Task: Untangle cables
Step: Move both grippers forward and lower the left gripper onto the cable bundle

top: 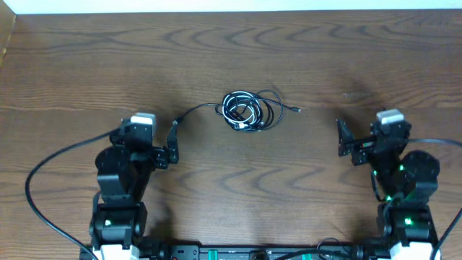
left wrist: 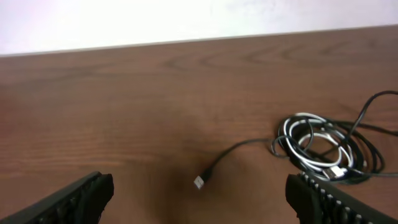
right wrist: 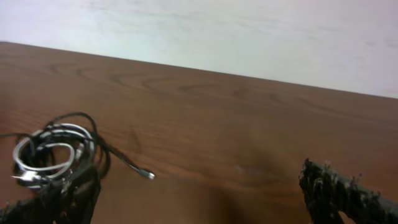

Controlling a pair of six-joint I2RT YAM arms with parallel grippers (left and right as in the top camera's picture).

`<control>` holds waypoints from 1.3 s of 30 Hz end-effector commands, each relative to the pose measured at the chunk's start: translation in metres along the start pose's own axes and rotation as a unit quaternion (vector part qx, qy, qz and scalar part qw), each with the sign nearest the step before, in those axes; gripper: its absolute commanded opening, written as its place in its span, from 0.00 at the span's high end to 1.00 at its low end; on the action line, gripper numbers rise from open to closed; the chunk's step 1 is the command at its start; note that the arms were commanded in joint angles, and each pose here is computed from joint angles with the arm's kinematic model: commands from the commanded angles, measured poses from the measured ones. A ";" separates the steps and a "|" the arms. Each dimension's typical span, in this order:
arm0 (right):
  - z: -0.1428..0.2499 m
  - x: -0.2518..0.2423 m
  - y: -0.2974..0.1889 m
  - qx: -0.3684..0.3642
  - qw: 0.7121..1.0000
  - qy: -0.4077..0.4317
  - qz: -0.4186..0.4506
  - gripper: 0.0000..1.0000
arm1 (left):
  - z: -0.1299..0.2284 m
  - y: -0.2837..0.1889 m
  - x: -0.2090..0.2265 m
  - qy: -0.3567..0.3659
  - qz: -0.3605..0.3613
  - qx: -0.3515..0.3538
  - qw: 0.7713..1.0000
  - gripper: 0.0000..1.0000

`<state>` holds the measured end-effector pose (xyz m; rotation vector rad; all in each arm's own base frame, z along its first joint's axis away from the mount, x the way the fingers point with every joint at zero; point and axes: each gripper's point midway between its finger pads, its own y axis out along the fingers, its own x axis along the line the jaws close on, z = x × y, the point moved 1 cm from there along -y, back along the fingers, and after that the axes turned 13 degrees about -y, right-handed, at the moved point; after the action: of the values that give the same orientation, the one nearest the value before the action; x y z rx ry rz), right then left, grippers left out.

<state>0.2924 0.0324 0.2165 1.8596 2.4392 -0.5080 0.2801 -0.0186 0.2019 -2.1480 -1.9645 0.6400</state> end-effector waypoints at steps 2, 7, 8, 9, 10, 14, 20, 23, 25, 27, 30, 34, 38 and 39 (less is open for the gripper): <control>-0.030 0.012 0.012 -0.017 0.998 -0.004 -0.068 0.01 | -0.021 -0.003 -0.007 -0.011 0.003 0.023 1.000 0.06; -0.047 0.011 0.030 -0.013 0.995 0.002 -0.103 0.01 | -0.039 0.001 -0.009 -0.034 -0.005 0.069 0.997 0.06; -0.053 0.012 0.035 -0.012 0.993 0.004 -0.116 0.01 | -0.043 0.002 -0.012 -0.036 0.000 0.079 0.996 0.06; -0.055 0.012 0.037 -0.010 0.993 0.005 -0.121 0.01 | -0.048 0.005 -0.016 -0.039 0.007 0.093 0.995 0.06; -0.058 0.012 0.040 -0.004 0.992 0.009 -0.128 0.01 | -0.052 0.008 -0.018 -0.042 0.010 0.108 0.993 0.06; -0.071 0.006 0.050 0.030 0.989 0.024 -0.143 0.01 | -0.066 0.021 -0.022 -0.052 0.011 0.162 0.985 0.06; -0.091 -0.003 0.067 0.094 0.980 0.053 -0.167 0.01 | -0.093 0.045 -0.045 -0.067 0.074 0.190 0.977 0.06; -0.096 -0.007 0.076 0.116 0.976 0.060 -0.175 0.01 | -0.089 0.050 -0.044 -0.069 0.073 0.198 0.975 0.06; -0.098 -0.006 0.082 0.110 0.975 0.061 -0.184 0.01 | -0.087 0.049 -0.051 -0.094 0.090 0.206 0.970 0.06; -0.100 -0.006 0.087 0.100 0.976 0.058 -0.187 0.01 | -0.085 0.046 -0.057 -0.115 0.104 0.216 0.964 0.06; -0.097 -0.007 0.090 0.105 0.975 0.059 -0.185 0.01 | -0.079 0.052 -0.064 -0.131 0.119 0.231 0.957 0.07; -0.093 -0.007 0.092 0.110 0.974 0.061 -0.186 0.01 | -0.053 0.072 -0.083 -0.163 0.117 0.282 0.938 0.21; -0.080 -0.004 0.097 0.133 0.970 0.071 -0.191 0.08 | -0.012 0.104 -0.091 -0.199 0.035 0.329 0.922 0.25; -0.076 -0.004 0.098 0.139 0.969 0.074 -0.192 0.09 | -0.003 0.110 -0.091 -0.209 0.014 0.337 0.918 0.26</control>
<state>0.3957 0.0702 0.2674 1.5696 2.9712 -0.7804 0.3692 -0.1165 0.2008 -1.8678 -1.3896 1.5110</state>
